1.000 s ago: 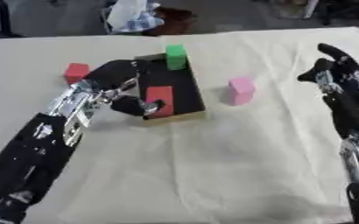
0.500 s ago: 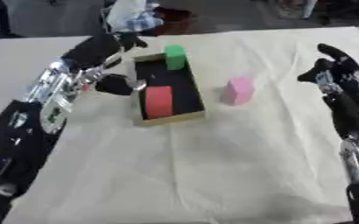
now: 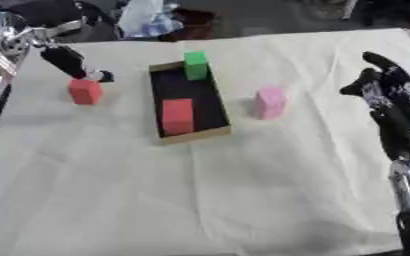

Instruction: Pick up objects on the table and place them in the box.

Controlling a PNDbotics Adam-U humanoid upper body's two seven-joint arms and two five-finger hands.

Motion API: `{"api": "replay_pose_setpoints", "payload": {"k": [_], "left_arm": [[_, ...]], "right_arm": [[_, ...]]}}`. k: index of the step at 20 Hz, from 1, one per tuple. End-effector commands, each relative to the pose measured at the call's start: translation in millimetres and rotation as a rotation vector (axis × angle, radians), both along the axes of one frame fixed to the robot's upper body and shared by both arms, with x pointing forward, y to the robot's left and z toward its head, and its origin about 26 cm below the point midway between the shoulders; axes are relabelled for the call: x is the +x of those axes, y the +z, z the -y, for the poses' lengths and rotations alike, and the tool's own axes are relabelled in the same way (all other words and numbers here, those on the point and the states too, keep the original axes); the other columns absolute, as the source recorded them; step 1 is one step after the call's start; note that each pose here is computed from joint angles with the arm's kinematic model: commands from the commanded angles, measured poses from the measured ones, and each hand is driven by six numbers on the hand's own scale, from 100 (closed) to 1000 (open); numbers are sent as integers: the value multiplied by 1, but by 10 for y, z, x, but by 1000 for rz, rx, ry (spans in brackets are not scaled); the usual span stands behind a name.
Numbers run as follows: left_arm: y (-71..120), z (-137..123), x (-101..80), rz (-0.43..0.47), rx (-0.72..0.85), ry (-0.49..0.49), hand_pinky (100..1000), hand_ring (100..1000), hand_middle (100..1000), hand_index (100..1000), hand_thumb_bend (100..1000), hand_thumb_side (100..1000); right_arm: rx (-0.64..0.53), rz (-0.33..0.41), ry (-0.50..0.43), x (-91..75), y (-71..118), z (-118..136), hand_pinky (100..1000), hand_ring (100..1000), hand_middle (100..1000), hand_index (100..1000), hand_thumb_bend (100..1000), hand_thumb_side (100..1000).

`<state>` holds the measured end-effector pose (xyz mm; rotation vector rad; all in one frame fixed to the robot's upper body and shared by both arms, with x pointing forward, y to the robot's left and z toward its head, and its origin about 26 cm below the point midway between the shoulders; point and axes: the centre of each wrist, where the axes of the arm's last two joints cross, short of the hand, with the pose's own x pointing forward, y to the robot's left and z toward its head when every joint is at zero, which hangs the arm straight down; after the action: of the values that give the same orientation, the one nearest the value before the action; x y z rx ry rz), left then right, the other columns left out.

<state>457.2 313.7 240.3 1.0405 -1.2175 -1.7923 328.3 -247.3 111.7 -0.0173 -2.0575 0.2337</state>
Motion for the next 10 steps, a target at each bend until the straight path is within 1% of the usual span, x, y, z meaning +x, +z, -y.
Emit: {"api": "replay_pose_setpoints", "payload": {"k": [1, 3, 6, 10], "left_arm": [[71, -249, 104, -9, 81, 87, 857, 838, 844, 941, 681, 428], [-14, -311, 177, -24, 105, 117, 863, 839, 840, 940, 690, 394], [-102, -341, 247, -14, 131, 148, 862, 837, 834, 936, 703, 347], [-230, -359, 299, 17, 130, 179, 856, 825, 819, 923, 662, 285]], "right_arm": [[-11, 21, 8, 17, 71, 35, 717, 578, 467, 865, 100, 503], [-10, 21, 10, 21, 71, 35, 717, 578, 466, 865, 100, 505], [-10, 20, 13, 26, 72, 34, 717, 578, 466, 865, 100, 506], [-10, 22, 19, 35, 80, 26, 717, 578, 466, 865, 100, 504]]}}
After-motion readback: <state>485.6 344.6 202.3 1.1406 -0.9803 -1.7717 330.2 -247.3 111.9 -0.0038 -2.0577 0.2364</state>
